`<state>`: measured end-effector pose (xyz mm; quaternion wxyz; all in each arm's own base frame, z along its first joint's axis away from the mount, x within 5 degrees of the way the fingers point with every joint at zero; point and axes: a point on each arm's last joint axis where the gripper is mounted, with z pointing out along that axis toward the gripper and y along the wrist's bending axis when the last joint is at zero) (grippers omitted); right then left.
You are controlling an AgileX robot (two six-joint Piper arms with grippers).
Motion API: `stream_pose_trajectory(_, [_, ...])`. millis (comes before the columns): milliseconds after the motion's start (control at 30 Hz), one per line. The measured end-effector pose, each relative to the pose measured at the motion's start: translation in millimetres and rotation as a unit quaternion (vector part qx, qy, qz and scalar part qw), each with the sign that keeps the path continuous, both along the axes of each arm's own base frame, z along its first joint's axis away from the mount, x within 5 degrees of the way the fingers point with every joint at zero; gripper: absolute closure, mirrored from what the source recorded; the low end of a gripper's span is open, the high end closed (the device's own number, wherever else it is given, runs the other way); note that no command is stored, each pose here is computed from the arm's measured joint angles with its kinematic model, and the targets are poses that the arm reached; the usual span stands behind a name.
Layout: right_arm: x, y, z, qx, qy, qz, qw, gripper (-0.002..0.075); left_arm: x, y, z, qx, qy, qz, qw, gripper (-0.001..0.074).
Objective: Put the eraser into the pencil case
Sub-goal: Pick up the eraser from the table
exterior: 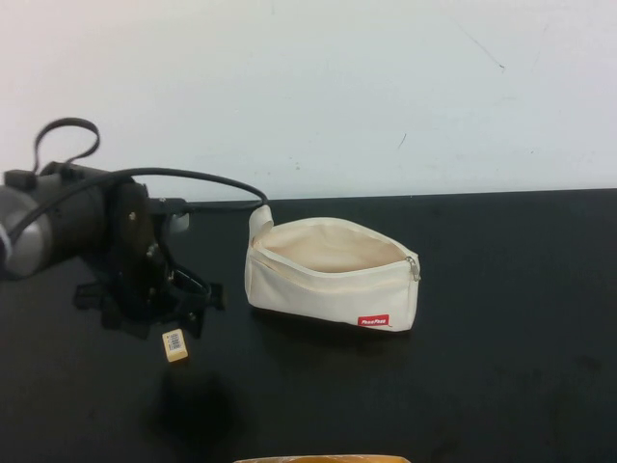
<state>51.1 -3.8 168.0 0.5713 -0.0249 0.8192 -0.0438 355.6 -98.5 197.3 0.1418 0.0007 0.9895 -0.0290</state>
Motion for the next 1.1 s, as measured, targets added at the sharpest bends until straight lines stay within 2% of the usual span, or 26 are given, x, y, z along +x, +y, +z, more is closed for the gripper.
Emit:
stream_pose_trajectory(400, [0.0,0.0,0.0,0.000,0.000,0.000,1.000,0.0726,17.2,-2.9,-32.1,0.017,0.034,0.015,0.999,0.0279])
stream_pose_trajectory(600, [0.0,0.0,0.0,0.000,0.000,0.000,1.000,0.0726,23.2,-3.1,-40.2,0.028,0.040,0.010,0.999,0.0393])
stream_pose_trajectory(733, [0.0,0.0,0.0,0.000,0.000,0.000,1.000,0.0726,24.0,-2.7,-40.9,0.033,0.040,0.007,0.999,0.0542])
stream_pose_trajectory(767, [0.0,0.0,0.0,0.000,0.000,0.000,1.000,0.0726,24.1,-2.4,-40.9,0.035,0.040,0.006,0.999,0.0556])
stream_pose_trajectory(1100, [0.0,0.0,0.0,0.000,0.000,0.000,1.000,0.0726,26.6,3.6,-30.5,0.081,0.054,-0.011,0.995,0.0556])
